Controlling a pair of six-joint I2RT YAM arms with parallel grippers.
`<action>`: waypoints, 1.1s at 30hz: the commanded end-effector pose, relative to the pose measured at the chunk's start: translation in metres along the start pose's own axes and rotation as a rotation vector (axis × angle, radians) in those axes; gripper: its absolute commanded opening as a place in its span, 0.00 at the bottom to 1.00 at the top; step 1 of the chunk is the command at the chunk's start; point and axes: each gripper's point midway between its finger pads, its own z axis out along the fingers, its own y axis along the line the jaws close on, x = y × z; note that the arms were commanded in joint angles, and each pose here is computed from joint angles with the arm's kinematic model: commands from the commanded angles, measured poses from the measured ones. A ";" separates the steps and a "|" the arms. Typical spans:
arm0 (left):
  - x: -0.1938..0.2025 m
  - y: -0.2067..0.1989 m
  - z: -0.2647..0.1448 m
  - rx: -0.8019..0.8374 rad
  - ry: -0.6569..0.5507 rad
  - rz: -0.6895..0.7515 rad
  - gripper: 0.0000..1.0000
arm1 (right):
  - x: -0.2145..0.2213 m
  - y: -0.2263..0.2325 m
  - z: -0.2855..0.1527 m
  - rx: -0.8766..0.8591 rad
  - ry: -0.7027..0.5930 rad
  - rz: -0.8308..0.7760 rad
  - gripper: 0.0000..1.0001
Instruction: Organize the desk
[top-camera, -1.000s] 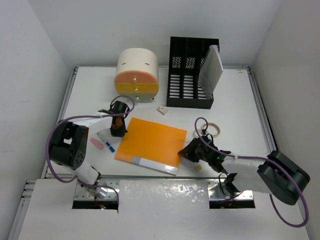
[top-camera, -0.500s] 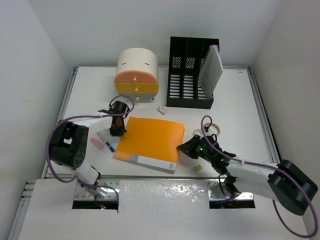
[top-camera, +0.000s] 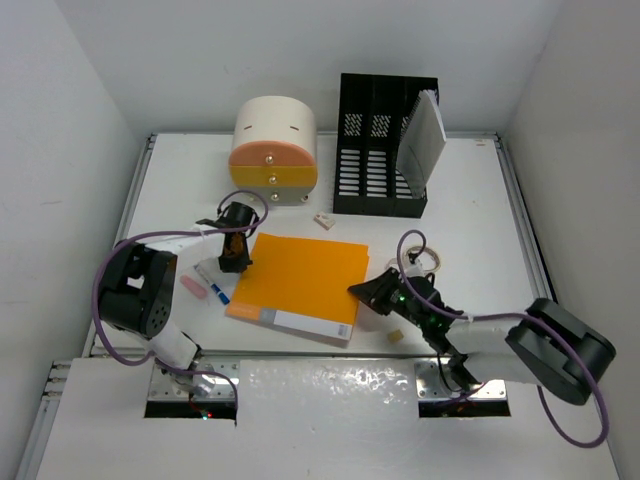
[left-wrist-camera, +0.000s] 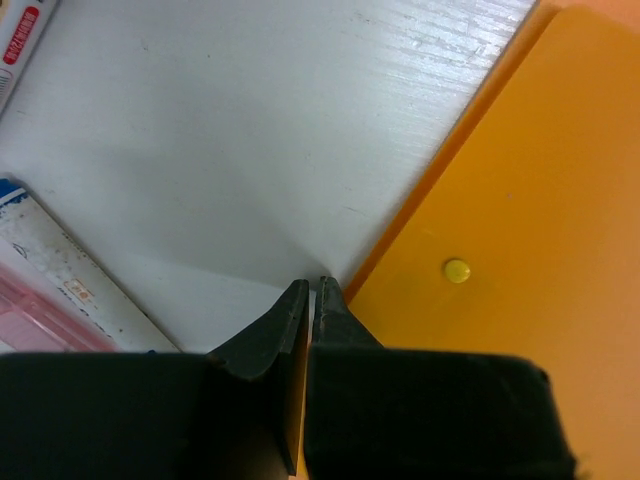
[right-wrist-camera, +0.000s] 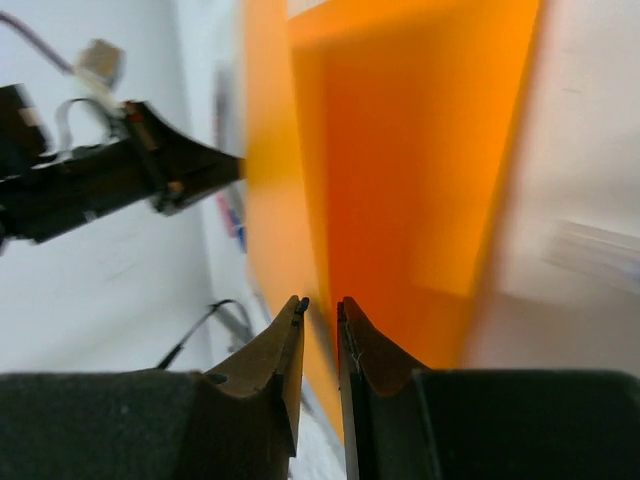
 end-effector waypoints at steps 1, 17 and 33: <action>0.016 -0.012 -0.003 0.052 0.054 -0.003 0.00 | -0.012 0.086 -0.007 -0.344 -0.031 0.038 0.18; -0.047 -0.022 -0.062 0.141 -0.223 0.026 0.13 | 0.000 0.097 0.022 -0.138 0.060 -0.210 0.00; 0.004 -0.088 -0.249 0.854 -0.681 0.418 0.43 | 0.000 0.105 0.047 0.084 0.185 -0.366 0.00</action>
